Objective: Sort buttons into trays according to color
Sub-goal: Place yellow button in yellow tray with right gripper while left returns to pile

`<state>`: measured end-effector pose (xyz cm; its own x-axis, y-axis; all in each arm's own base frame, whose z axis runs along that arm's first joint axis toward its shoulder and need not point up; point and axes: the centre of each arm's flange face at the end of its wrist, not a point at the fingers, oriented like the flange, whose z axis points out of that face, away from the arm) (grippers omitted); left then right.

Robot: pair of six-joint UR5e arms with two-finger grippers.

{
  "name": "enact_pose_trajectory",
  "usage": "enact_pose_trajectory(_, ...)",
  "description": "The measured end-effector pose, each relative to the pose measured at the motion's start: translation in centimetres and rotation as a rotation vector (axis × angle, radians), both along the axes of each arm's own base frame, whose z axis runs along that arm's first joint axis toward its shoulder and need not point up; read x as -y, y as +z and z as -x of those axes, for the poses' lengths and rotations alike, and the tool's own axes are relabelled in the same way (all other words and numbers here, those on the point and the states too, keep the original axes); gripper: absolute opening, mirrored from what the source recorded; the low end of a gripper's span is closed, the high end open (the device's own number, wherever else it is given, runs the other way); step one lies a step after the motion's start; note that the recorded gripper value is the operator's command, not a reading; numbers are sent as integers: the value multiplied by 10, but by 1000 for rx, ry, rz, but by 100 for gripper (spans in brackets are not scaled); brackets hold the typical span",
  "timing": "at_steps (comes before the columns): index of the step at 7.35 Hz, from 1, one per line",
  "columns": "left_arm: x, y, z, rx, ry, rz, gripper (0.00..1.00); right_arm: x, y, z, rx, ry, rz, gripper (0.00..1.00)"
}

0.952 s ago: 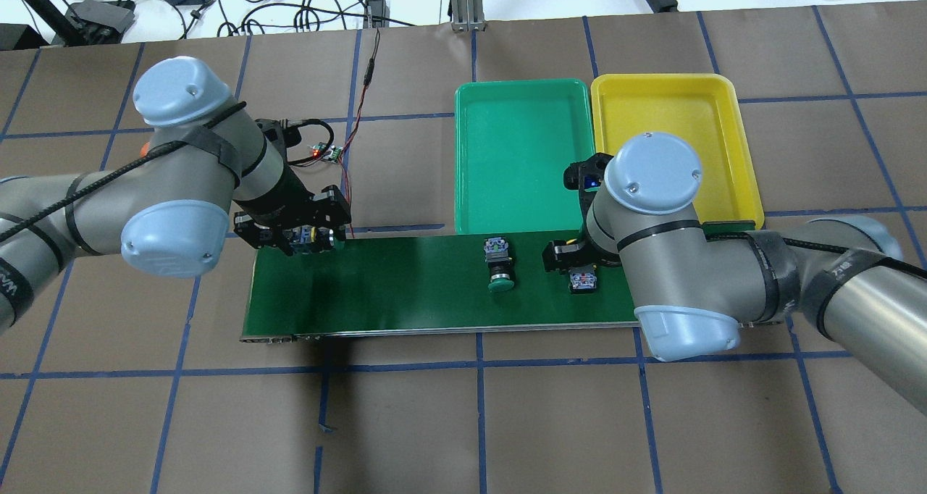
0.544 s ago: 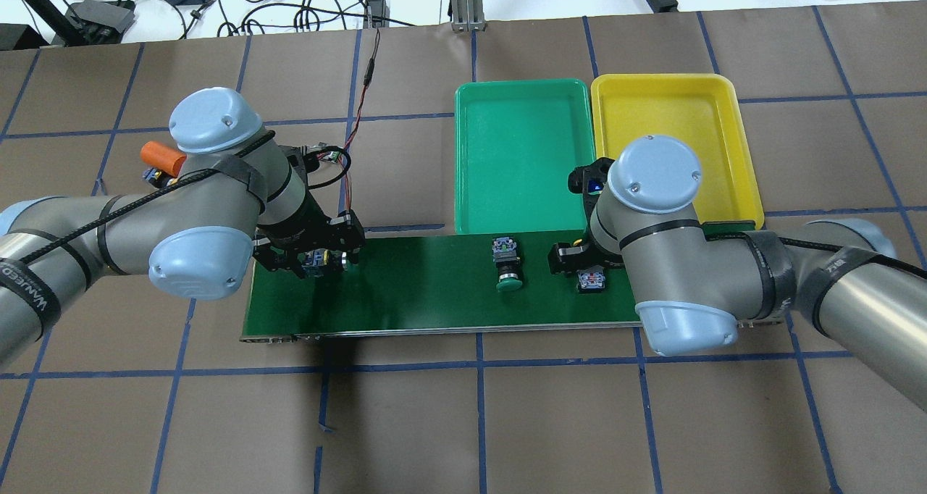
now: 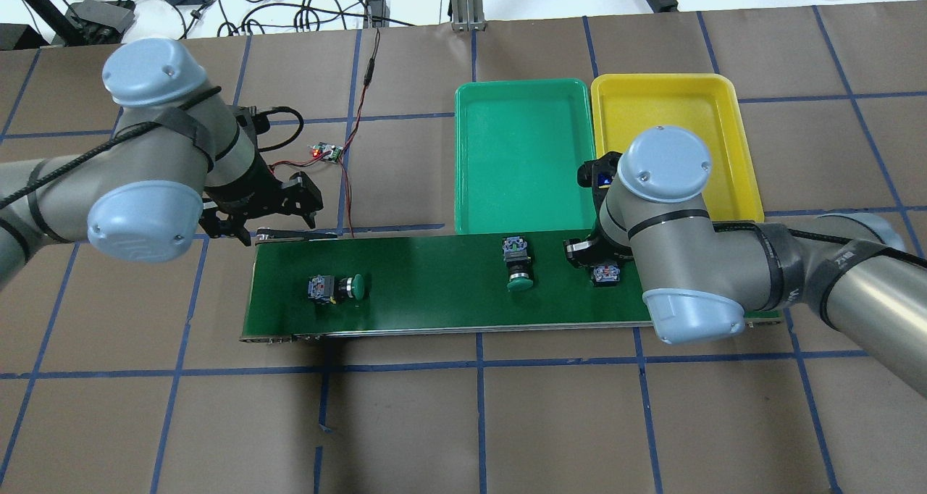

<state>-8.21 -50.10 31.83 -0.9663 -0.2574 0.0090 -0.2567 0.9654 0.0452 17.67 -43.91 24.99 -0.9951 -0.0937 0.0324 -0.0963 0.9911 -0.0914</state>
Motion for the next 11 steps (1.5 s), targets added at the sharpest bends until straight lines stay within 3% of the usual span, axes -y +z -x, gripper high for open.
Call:
enact_pose_trajectory(2, 50, 7, -64, -22, -59, 32, 100, 50, 22, 32, -1, -16, 8, 3)
enact_pose_trajectory(4, 109, -1, -141, -15, -196, 61, 100, 141, 21, 72, -28, 19, -50, 6)
enact_pose_trajectory(5, 133, -15, -177, -10, -273, 74, 100, 179, 11, 96, -45, 35, -86, 18)
enact_pose_trajectory(6, 151, -33, -206, -1, -357, 83, 100, 203, -5, 112, -54, 64, -114, 72)
enact_pose_trajectory(7, 160, -54, -230, 0, -421, 82, 100, 215, -18, 120, -57, 104, -126, 78)
enact_pose_trajectory(8, 162, -74, -245, -9, -457, 71, 100, 221, -25, 123, -60, 141, -125, 100)
enact_pose_trajectory(11, 153, -113, -255, -19, -546, 54, 100, 222, -23, 123, -62, 174, -118, 100)
